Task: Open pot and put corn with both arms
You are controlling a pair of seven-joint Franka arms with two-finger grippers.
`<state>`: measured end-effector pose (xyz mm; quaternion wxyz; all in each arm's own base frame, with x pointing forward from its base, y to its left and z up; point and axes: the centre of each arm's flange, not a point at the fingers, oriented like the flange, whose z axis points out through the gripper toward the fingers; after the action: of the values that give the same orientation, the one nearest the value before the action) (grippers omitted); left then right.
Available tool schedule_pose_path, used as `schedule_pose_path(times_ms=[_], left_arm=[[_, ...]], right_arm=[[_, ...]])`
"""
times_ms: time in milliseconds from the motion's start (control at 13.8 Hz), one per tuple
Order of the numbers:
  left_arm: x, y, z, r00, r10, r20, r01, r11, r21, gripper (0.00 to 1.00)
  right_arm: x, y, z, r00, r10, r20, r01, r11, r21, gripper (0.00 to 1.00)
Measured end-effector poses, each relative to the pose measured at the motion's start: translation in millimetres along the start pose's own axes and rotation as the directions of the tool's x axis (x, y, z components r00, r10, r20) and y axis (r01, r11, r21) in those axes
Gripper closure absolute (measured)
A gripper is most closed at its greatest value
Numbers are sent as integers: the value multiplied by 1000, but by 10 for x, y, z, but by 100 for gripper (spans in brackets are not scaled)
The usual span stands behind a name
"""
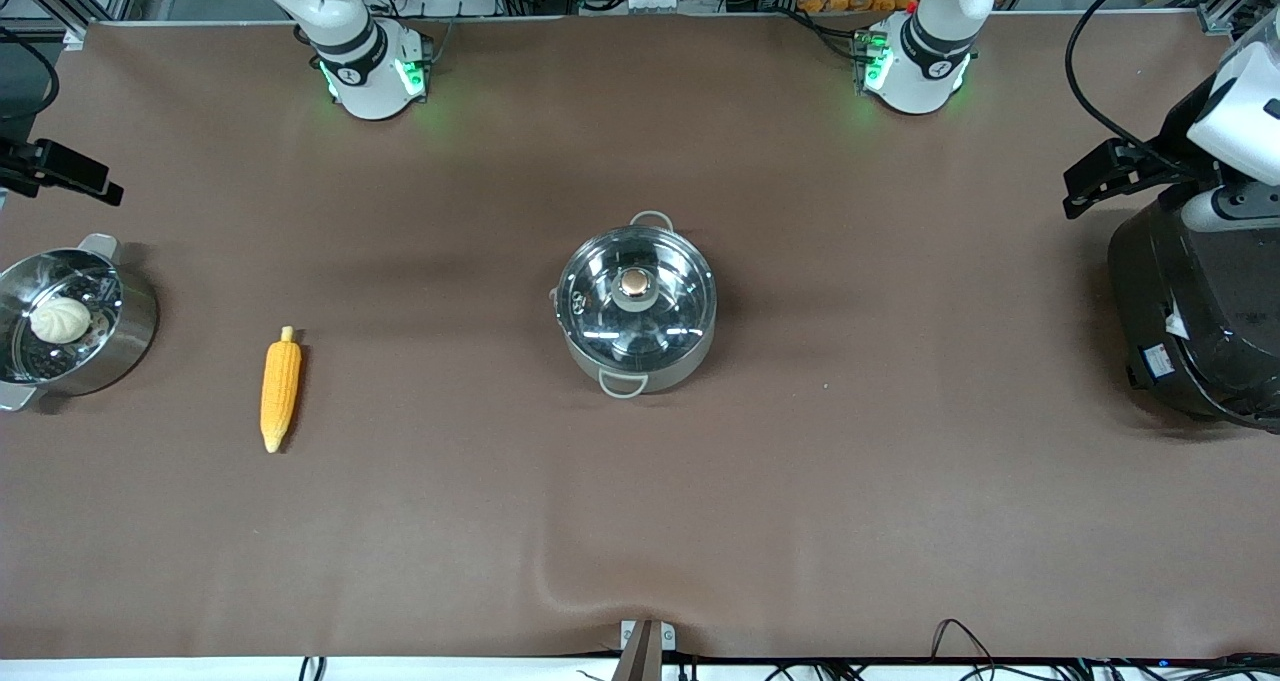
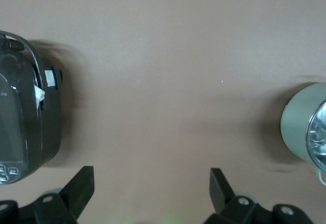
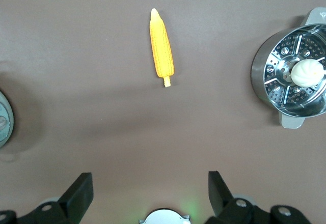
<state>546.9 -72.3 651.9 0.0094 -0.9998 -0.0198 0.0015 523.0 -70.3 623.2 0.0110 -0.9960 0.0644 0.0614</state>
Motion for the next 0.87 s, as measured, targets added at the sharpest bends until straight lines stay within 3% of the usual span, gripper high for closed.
schedule_pose_path(times_ms=[873], left_arm=[[65,-19,91,1000,-5,16,5,1000,0,0]], right_arm=[[-37,-6,7,1000,-1,21,1,1000,2,0]])
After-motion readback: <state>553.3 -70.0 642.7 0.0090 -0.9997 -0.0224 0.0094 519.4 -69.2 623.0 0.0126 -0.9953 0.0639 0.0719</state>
